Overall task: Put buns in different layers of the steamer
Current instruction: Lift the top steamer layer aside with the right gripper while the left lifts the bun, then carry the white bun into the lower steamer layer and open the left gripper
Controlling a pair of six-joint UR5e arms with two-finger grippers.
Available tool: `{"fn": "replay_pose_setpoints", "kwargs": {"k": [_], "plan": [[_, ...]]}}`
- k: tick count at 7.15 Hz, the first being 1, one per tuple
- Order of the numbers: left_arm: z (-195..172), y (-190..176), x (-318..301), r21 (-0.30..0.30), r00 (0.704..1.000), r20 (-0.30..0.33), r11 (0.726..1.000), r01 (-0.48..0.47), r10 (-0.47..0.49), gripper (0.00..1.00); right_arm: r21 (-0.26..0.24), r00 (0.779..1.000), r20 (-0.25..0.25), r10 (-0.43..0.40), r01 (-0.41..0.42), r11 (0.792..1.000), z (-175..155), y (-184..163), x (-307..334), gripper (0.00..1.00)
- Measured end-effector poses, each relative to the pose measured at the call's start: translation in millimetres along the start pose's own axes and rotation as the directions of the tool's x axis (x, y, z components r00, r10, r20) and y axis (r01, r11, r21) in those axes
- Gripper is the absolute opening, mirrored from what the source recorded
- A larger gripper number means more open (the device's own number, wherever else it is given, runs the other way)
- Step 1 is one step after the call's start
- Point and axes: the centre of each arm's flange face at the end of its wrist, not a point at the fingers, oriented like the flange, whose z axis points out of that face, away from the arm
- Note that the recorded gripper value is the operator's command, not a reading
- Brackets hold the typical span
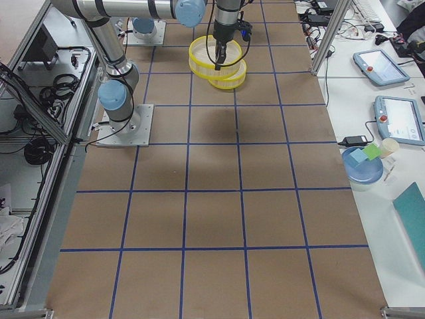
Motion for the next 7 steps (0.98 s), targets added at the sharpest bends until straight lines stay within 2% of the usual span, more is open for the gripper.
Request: {"fn": "replay_pose_setpoints", "kwargs": {"k": [1,3,4,5,7], "plan": [[-27.1,-4.9,14.6,0.035,0.999,0.011,0.998,0.053,-0.053,0.0,0.001,0.999,-0.001,-0.036,0.036,0.999,-0.9,2.0,9.9,0.0],[-76.9,-29.3,73.9,0.123,0.986,0.005,0.978,0.167,-0.169,0.0,-0.012,0.999,0.008,-0.048,0.048,0.999,0.9,4.8,21.2,0.0],[-93.2,-42.4,110.3,0.159,0.973,-0.019,0.96,0.23,-0.23,0.0,-0.016,0.999,0.012,-0.047,0.047,0.999,1.5,5.6,22.1,0.0],[-104.4,-56.1,151.3,0.19,0.956,-0.07,0.937,0.291,-0.283,0.0,-0.017,0.999,0.013,-0.047,0.047,0.999,1.7,5.9,22.7,0.0],[-111.1,-81.9,230.9,0.23,0.935,-0.168,0.91,0.344,-0.311,0.0,-0.015,0.999,0.013,-0.047,0.047,0.999,0.6,7.0,23.1,0.0]]}}
